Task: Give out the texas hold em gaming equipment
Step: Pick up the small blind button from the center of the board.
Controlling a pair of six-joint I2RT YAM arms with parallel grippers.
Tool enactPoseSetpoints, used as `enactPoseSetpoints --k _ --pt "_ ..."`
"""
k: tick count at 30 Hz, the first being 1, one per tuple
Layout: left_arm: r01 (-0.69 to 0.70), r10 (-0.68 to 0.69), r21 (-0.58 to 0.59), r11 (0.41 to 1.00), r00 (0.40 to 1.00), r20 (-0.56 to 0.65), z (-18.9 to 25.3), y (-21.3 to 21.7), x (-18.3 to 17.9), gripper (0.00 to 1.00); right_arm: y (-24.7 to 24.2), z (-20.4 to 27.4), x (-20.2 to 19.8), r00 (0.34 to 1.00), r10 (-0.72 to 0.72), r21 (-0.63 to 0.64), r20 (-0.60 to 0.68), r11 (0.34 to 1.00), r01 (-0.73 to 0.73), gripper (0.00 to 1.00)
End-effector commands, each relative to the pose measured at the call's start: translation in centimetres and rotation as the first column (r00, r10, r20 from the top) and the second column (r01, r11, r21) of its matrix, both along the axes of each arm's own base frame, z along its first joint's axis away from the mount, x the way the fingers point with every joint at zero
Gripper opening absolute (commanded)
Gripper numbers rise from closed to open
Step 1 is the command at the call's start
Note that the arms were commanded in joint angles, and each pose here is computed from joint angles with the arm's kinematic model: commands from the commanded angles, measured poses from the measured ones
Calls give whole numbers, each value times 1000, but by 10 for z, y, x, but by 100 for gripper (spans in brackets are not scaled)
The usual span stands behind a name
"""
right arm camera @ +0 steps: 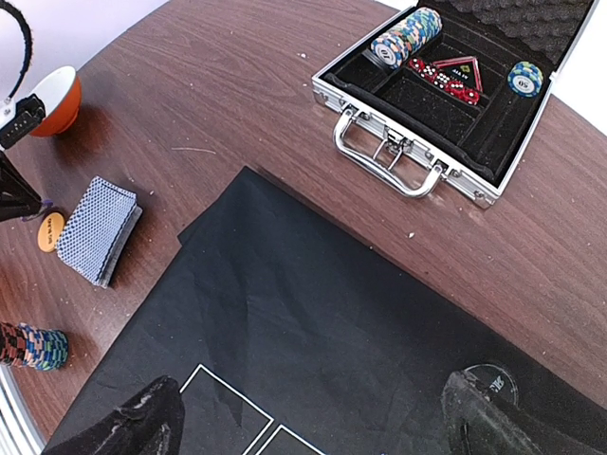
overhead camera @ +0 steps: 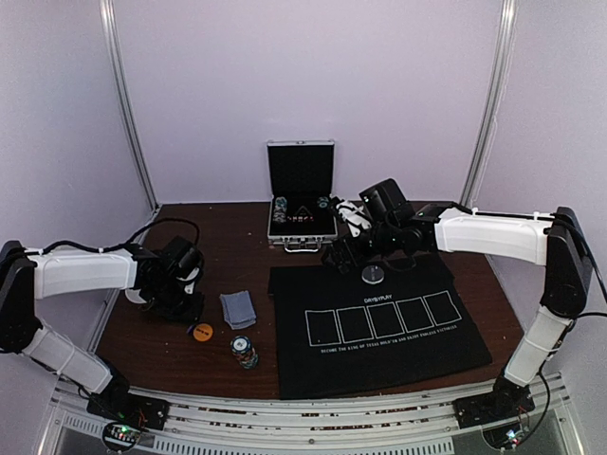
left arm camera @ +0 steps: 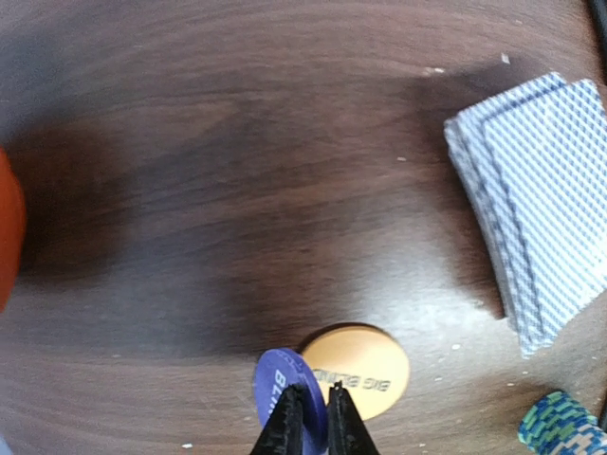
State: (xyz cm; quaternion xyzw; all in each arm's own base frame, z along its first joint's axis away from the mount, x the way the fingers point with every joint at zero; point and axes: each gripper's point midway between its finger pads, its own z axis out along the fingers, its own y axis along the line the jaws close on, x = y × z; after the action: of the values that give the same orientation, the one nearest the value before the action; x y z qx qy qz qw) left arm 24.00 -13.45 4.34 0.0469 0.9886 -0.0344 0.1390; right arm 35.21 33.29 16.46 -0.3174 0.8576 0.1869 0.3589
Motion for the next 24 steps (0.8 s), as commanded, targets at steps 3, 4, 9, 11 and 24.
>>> enactPoseSetpoints --k 3,4,9,11,24 --pt "-12 14 140 990 1000 -18 2 23 -1 0 2 21 -4 1000 8 22 14 1000 -9 97" --pt "-9 12 140 990 1000 -19 2 23 -1 0 2 23 -4 1000 8 24 14 1000 -8 97" --pt "-18 19 149 989 1000 -4 7 24 3 0 3 28 -4 1000 9 33 21 999 -10 97" --pt "-24 22 151 988 1000 12 11 24 6 0 3 30 -5 1000 11 36 23 999 -12 97" --pt "28 -1 -63 998 921 389 146 -17 71 0 9 74 -11 995 48 117 86 991 -58 97"
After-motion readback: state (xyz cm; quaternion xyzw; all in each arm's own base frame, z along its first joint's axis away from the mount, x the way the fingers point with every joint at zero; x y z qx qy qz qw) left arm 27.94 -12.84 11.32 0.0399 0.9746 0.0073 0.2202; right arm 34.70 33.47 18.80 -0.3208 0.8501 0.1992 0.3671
